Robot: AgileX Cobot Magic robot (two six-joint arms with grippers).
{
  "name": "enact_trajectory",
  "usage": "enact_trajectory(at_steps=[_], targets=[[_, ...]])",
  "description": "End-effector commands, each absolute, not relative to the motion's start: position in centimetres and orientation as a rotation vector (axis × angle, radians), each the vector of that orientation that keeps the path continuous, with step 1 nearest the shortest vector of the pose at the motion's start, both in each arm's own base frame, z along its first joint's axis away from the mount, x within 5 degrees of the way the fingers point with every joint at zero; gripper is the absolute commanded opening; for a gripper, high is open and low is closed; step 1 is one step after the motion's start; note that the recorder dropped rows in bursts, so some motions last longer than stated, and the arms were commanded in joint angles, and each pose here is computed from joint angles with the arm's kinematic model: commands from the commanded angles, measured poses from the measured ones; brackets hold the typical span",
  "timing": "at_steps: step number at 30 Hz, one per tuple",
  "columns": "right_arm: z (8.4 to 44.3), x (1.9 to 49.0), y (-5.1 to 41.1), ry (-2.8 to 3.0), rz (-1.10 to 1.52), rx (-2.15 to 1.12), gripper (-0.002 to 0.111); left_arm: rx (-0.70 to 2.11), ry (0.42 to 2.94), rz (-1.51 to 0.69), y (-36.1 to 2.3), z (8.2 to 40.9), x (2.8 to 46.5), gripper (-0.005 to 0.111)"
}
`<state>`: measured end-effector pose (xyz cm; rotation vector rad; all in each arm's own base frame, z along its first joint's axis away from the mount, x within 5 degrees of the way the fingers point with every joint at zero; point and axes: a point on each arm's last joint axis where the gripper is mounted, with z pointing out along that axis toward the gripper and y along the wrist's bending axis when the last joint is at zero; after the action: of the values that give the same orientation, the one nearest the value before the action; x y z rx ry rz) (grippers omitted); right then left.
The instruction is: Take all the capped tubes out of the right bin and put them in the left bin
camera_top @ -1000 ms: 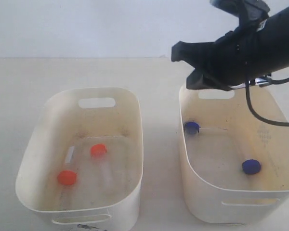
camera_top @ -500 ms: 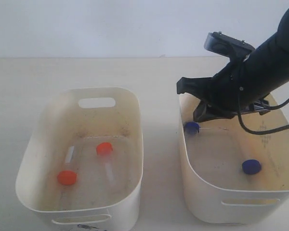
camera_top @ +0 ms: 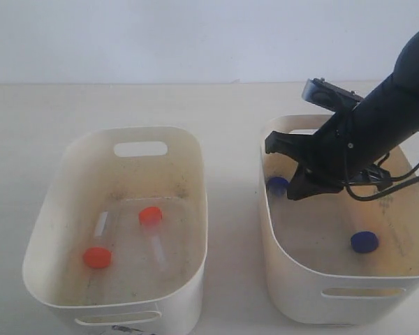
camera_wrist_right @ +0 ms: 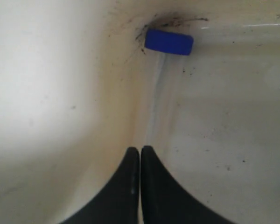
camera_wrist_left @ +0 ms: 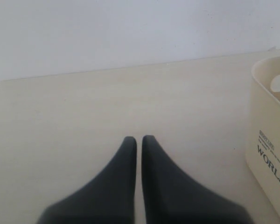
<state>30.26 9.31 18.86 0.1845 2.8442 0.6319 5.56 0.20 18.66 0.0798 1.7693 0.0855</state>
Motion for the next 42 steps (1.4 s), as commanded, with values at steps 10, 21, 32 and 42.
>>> enact_trajectory(at_steps=[10, 21, 32, 42], targets=[[18.8, 30.9, 8.9, 2.781, 0.598, 0.205, 0.006, 0.065, 1.75, 0.071, 0.2, 18.9, 5.6, 0.004], [18.9, 31.1, 8.8, 2.762, 0.593, 0.24, 0.053, 0.065, 1.75, 0.071, 0.2, 18.9, 5.6, 0.004], [17.3, 30.6, 8.1, 2.712, 0.519, 0.296, 0.053, 0.065, 1.75, 0.071, 0.2, 18.9, 5.6, 0.004], [16.4, 29.7, 9.7, 2.682, 0.542, 0.316, 0.053, 0.065, 1.75, 0.071, 0.2, 18.9, 5.6, 0.004]])
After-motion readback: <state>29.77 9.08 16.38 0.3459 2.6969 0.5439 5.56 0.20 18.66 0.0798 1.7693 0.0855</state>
